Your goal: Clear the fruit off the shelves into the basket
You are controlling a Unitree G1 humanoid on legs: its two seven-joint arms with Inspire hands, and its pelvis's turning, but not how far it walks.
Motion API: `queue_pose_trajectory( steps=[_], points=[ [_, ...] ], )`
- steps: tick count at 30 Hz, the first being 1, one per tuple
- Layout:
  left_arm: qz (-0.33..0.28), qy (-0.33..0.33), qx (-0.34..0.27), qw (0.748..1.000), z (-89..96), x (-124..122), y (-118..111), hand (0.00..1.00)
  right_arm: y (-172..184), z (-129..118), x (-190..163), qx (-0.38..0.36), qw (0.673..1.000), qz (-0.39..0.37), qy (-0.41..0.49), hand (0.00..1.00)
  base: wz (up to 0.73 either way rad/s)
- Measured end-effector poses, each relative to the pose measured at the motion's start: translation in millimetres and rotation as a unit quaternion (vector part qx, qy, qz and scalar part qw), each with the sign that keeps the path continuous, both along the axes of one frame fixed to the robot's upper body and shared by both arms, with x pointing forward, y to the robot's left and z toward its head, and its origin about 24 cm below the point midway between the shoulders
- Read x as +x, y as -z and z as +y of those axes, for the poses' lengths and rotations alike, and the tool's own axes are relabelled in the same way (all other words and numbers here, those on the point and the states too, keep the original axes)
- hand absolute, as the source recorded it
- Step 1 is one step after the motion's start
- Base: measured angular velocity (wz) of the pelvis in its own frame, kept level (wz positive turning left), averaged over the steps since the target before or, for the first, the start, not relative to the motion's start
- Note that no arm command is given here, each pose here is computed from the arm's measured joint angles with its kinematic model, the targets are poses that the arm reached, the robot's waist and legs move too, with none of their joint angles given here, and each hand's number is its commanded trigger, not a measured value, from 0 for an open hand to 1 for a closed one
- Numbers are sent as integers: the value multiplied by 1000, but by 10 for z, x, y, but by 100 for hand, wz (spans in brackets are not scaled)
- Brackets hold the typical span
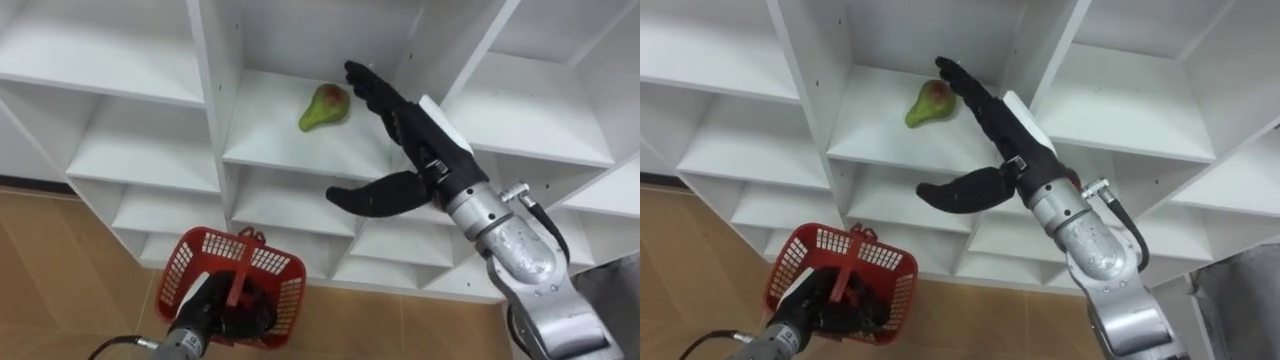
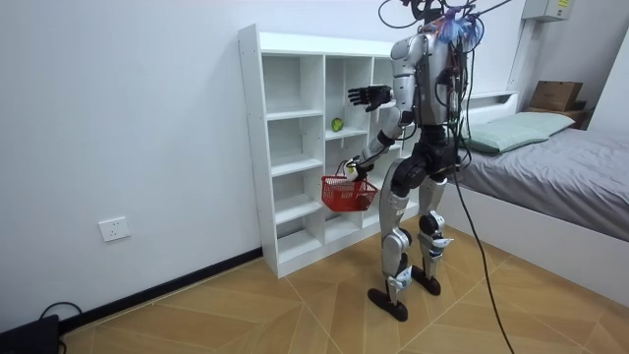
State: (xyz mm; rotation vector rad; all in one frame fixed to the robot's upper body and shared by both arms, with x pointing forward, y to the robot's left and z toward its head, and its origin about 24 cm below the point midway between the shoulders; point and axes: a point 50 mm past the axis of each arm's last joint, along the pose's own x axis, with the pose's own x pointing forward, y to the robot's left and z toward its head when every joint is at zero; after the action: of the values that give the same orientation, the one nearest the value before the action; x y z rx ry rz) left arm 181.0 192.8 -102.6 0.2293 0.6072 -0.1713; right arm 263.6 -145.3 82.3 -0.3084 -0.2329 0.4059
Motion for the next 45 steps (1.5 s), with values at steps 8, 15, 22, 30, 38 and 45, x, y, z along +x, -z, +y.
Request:
queue_pose_trajectory(
  steps=[8,15,22,30,38,45],
  points=[
    [-3,-5,-1,1000,-10,14,-5,100,-92,-50,50,7,999,-26,26,0,4],
    [2,0,3,1000,9,5,1,100,-130,-101,169,7,999,-29,42,0,8],
    [14,-3,7,1000,26,-22,31,100,-115,-127,284,7,999,-20,50,0,5],
    [29,2,16,999,44,-43,56,100,-46,-162,425,-18,997,-4,69,0,5],
    [40,3,19,999,44,-72,91,100,80,-227,567,-26,994,26,107,0,10],
    [55,19,20,998,67,-71,104,100,142,-270,597,-38,991,41,123,0,4]
  ],
)
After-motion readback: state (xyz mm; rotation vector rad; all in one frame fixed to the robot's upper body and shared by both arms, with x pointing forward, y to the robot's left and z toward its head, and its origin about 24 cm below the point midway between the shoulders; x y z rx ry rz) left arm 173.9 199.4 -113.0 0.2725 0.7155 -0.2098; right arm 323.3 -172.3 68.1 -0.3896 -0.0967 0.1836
